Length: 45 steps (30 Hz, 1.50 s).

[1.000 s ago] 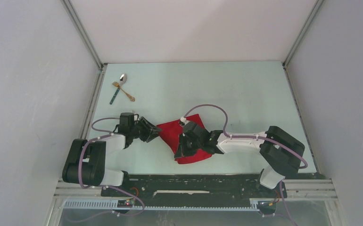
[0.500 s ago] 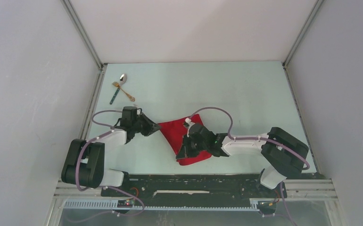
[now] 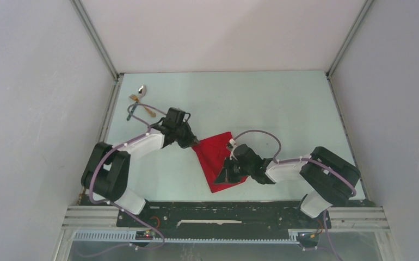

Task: Fold the napkin into a case and place the utensils inside
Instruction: Fold the lower triangle-folded napkin at the center of the board.

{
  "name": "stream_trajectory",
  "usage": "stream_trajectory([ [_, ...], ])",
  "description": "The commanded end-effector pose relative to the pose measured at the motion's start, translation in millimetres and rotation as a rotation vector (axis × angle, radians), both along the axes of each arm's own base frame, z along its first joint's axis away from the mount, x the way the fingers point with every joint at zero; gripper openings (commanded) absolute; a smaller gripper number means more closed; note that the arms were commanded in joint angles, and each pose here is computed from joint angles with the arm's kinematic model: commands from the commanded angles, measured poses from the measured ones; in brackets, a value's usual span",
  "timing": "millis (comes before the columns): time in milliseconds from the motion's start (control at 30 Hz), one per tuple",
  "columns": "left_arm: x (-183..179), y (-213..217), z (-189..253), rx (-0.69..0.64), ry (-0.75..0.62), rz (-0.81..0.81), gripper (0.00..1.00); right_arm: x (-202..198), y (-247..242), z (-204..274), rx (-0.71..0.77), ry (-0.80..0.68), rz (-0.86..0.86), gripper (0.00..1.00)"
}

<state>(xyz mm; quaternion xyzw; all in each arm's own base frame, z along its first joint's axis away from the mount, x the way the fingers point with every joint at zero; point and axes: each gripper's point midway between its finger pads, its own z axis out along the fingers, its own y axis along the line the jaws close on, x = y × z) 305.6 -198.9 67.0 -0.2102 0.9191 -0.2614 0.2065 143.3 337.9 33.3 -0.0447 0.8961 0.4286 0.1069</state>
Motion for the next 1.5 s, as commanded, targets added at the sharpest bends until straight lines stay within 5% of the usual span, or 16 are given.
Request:
stream_trajectory([
  [0, 17, -19, 5, 0.078, -0.028, -0.031, 0.03, -6, -10, 2, 0.031, 0.014, 0.018, 0.00],
  [1167, 51, -91, -10, 0.122, 0.018, -0.087, 0.00, -2, -59, -20, -0.057, 0.004, -0.034, 0.00],
  [1467, 55, -101, -14, 0.087, 0.010, -0.094, 0.00, -2, -67, -27, -0.111, 0.010, -0.038, 0.08],
])
